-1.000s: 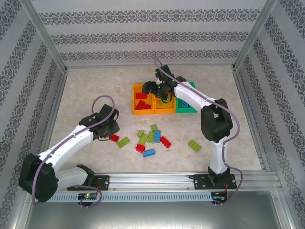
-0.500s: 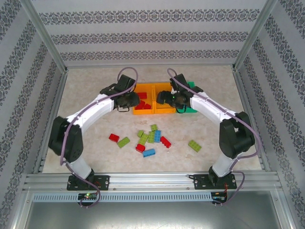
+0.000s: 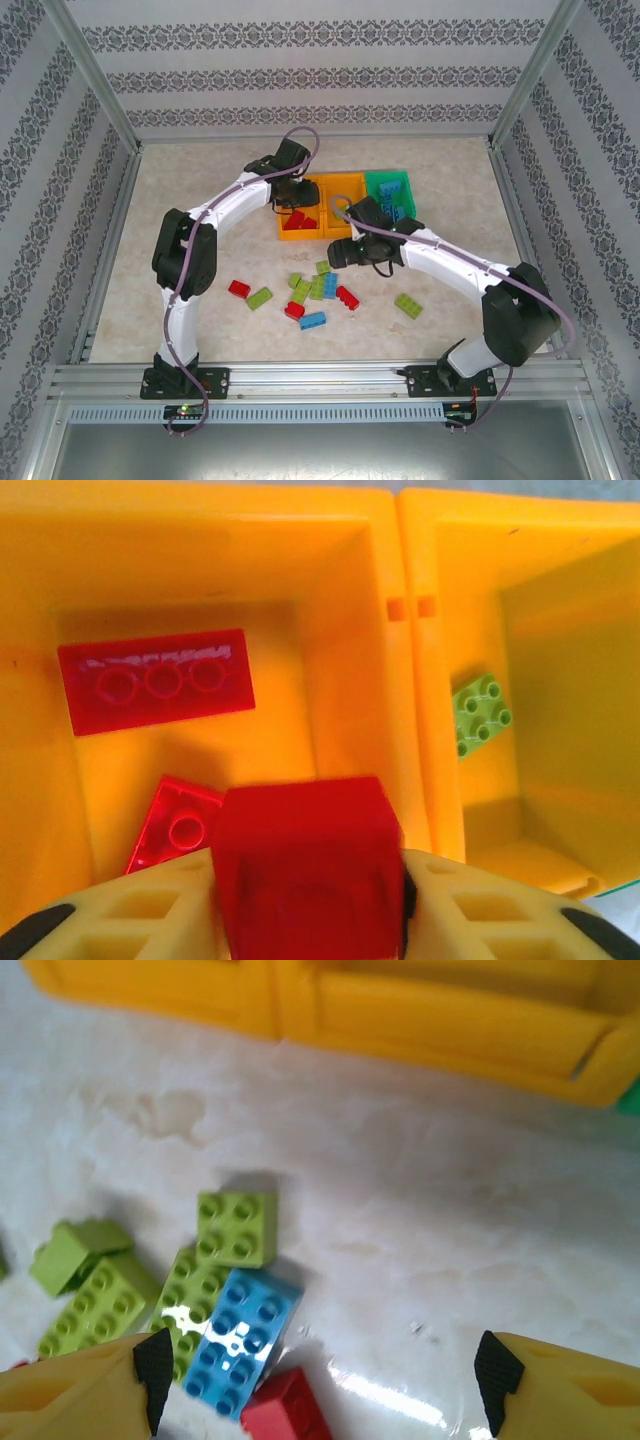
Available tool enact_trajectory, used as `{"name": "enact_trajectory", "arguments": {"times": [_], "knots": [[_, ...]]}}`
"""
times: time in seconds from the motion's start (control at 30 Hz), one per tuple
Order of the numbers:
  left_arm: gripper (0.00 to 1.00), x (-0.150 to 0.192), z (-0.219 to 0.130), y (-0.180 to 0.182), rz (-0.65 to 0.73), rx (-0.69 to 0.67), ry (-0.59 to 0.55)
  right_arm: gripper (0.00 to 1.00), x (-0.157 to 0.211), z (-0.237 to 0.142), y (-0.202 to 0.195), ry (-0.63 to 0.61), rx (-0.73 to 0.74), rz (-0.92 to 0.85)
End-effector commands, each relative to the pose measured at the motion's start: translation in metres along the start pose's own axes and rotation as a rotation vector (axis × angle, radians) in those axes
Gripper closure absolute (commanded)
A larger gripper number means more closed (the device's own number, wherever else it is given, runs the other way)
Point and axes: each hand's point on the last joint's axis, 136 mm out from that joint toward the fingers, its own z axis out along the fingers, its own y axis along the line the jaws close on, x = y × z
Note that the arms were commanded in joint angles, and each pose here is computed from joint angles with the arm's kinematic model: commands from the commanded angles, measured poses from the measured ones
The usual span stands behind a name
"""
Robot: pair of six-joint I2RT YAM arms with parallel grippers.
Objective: Sort the legos into containers by color
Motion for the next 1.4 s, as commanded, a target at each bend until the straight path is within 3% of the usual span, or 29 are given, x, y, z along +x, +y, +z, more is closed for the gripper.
{"name": "enact_trajectory", "arguments": {"times": [0.0, 0.3, 0.6, 1.13, 1.23, 1.37], "knots": [[0.44, 0.0, -0.009, 0.009, -0.007, -0.039, 0.011, 0.2, 0.023, 0.0, -0.002, 0.044, 0.024, -0.082], [0.26, 0.001, -0.031, 0.008, -0.01, -0.041, -0.031, 0.23, 0.054, 0.01, 0.011, 0.145, 0.009, -0.156], [0.01, -0.009, -0.092, 0.016, 0.064, -0.094, -0.167, 0.28, 0.074, 0.017, 0.015, 0.206, 0.048, -0.226], [0.01, 0.022, -0.118, 0.063, -0.004, -0.163, -0.194, 0.33, 0.098, 0.042, 0.004, 0.321, 0.109, -0.256], [0.01, 0.025, -0.121, 0.073, -0.015, -0.186, -0.2, 0.39, 0.101, 0.047, 0.0, 0.344, 0.129, -0.262], [0.0, 0.031, -0.123, 0.085, -0.033, -0.205, -0.197, 0.6, 0.099, 0.044, 0.0, 0.329, 0.138, -0.258]]}}
